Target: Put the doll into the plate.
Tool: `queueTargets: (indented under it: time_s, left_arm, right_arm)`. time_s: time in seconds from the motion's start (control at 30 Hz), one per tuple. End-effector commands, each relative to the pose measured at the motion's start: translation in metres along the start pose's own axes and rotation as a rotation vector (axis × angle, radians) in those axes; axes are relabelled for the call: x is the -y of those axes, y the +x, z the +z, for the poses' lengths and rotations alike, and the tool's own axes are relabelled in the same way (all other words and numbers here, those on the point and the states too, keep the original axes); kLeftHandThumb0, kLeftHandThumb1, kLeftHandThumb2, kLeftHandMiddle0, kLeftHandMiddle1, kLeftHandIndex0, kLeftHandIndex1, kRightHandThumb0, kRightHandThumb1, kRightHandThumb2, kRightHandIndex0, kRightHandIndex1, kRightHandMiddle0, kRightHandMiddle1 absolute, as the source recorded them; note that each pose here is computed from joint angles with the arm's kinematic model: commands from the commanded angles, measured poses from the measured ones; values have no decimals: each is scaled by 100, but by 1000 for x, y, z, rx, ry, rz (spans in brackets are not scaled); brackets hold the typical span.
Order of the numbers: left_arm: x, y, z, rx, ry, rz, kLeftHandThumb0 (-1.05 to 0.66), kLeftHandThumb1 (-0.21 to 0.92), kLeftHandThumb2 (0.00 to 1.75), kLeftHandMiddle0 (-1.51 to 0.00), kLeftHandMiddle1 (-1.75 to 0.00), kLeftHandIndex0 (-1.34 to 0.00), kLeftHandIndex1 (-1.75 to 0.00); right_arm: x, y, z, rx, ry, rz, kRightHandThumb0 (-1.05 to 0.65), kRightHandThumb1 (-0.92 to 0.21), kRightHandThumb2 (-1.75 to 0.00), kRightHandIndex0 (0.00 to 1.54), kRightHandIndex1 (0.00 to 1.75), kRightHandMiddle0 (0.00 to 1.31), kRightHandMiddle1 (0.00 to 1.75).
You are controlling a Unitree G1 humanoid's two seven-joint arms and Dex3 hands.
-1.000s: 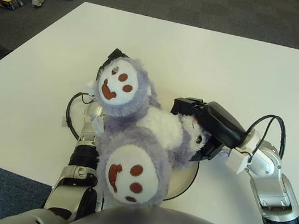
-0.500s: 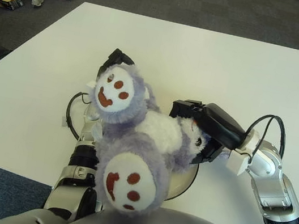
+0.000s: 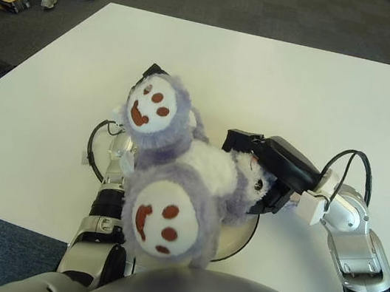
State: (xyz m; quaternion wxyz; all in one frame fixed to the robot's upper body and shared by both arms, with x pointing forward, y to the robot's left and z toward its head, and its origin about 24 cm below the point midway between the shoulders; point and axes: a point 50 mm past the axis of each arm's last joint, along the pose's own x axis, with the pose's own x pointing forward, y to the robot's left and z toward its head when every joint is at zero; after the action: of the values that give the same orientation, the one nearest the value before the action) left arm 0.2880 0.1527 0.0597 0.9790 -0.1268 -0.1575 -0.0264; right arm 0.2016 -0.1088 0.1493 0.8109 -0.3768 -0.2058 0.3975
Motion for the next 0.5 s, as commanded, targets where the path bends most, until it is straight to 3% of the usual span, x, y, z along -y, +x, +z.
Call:
queueTargets:
  time_s: [0.0, 0.07, 0.13, 0.2, 0.33, 0.47]
  left_arm:
    - [-8, -29, -27, -123, -10, 55, -45, 40, 121, -112, -175, -54, -175]
    - [-8, -29, -27, -125, -11, 53, -45, 41, 121, -112, -175, -54, -175]
    - [-9, -28, -27, -126, -11, 51, -45, 41, 120, -112, -175, -53, -175]
    - [-9, -28, -27, -127, -10, 49, -45, 41, 120, -112, -175, -53, -175]
    - [-9, -28, -27, -129, -7, 47, -44, 42, 119, -113, -175, -53, -175]
    - [-9, -27, -27, -130, -9, 46, -44, 42, 118, -113, -175, -52, -175]
  right_arm:
    - [5, -2, 3, -18, -28, 14, -1, -48, -109, 42, 174, 39, 164]
    - [5, -1, 3, -22, -33, 28, 7, -59, -97, 35, 174, 28, 163]
    - [5, -1, 3, -21, -29, 41, -22, -43, -100, 14, 171, 12, 144]
    - [5, -1, 3, -19, -23, 49, -31, -36, -102, 7, 165, 6, 135]
    - [6, 0, 3, -13, -13, 64, -38, -27, -106, 3, 142, 1, 114]
    - [10, -2, 0, -17, -22, 82, -43, -25, -104, 4, 119, 0, 100]
